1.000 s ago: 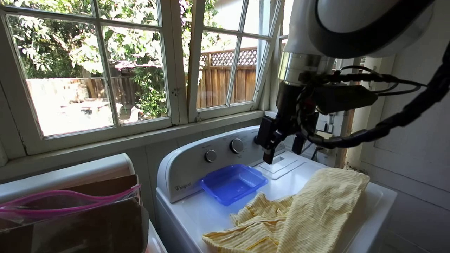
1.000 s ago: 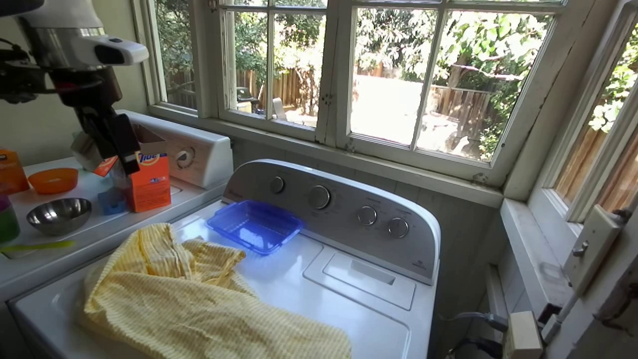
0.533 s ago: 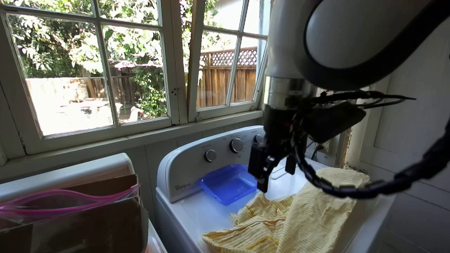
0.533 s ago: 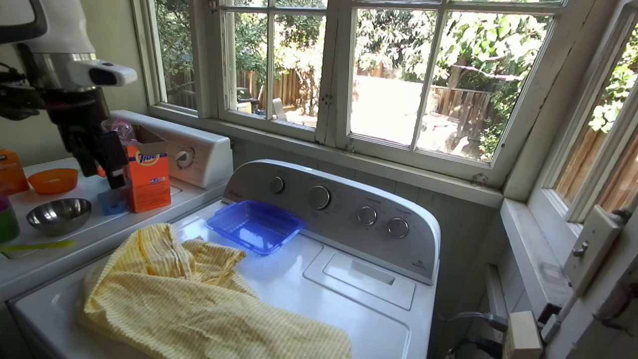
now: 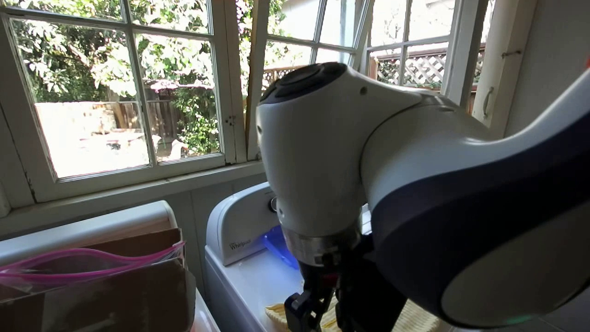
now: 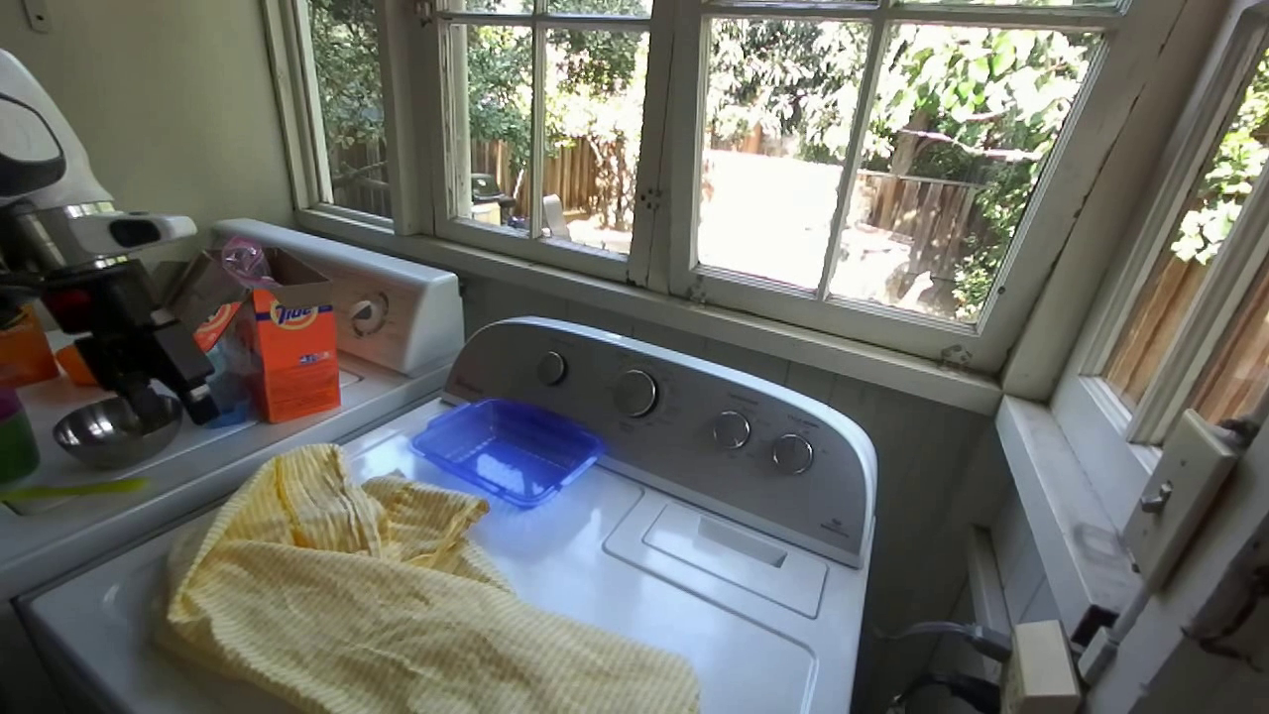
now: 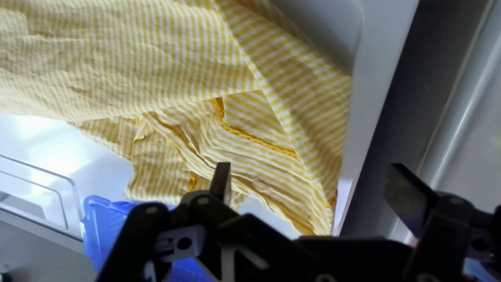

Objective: Fold the yellow towel from left to right then move it to the left.

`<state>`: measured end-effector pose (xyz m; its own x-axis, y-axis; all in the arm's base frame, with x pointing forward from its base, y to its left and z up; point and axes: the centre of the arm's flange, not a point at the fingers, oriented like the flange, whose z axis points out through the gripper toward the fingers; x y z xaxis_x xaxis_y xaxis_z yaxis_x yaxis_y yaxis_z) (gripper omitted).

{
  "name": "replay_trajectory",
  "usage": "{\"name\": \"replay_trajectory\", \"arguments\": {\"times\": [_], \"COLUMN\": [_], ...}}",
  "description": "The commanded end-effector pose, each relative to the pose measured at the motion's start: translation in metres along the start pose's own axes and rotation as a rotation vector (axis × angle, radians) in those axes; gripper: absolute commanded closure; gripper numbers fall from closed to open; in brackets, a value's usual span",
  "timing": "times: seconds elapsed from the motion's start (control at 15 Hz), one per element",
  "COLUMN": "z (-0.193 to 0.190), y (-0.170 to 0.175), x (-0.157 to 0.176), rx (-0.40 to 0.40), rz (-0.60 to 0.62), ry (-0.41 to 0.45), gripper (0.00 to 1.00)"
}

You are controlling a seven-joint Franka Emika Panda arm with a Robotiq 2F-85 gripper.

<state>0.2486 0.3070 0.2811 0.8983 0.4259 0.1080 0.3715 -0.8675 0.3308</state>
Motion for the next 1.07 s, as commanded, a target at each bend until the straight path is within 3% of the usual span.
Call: {"name": "replay_trajectory", "arguments": {"times": [0.0, 0.47, 0.8, 1.0], "z": [0.002, 0.007, 0.043, 0.058], "y": [-0.004, -0.008, -0.030, -0.039], "x": [0.002, 0.009, 0.019, 0.019], "rx": [-0.003, 0.009, -0.139, -0.184], "rz": [0.000, 0.011, 0.047, 0.072], "ry": [-0.001, 0.005, 0.064, 0.083], "gripper": [0.00, 0.00, 0.00, 0.00]}}
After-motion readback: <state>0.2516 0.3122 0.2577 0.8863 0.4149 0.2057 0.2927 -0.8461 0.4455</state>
